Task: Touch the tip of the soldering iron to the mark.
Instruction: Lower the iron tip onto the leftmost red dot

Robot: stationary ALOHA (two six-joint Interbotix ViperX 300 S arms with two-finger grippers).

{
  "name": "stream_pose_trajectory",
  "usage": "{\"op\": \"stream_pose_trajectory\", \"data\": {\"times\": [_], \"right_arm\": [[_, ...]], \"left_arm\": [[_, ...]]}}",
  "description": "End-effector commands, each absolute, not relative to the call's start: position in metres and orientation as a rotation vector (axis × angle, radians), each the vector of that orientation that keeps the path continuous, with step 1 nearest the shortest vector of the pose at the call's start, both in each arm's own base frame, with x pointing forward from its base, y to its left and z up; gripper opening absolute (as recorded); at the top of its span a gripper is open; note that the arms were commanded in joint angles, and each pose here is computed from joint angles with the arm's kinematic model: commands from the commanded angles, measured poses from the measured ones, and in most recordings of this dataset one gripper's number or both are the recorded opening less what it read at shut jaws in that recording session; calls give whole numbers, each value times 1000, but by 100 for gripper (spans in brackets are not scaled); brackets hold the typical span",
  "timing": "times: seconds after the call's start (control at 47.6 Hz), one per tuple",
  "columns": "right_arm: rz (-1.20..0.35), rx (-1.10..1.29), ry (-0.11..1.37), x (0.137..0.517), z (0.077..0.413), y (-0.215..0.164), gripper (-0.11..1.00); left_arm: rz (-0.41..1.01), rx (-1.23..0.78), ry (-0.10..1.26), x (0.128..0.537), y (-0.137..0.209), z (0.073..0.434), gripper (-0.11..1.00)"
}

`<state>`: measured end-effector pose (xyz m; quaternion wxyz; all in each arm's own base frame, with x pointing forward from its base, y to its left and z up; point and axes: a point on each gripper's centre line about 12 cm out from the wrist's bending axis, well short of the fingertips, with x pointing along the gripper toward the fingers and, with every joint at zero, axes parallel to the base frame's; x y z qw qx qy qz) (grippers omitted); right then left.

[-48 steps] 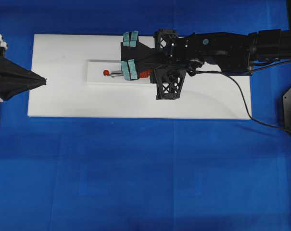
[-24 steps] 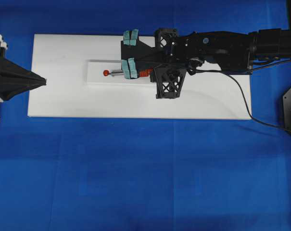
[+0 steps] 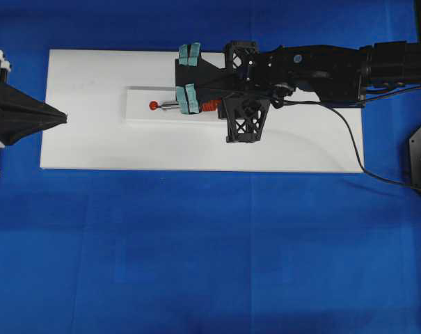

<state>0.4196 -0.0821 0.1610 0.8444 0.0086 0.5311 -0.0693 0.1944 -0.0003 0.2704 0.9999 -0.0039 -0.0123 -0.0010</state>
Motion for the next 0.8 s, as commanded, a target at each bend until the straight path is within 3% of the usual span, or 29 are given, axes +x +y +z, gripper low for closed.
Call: {"op": "stream_pose_trajectory", "data": {"times": [0.0, 0.778], "right_arm": [[-152, 17, 1076, 425, 176, -84, 6], [-155, 16, 1049, 426, 187, -84, 6]], "left_arm": [[-3, -5, -34, 196, 0, 274, 0], [-2, -9, -35, 196, 0, 274, 0]]}}
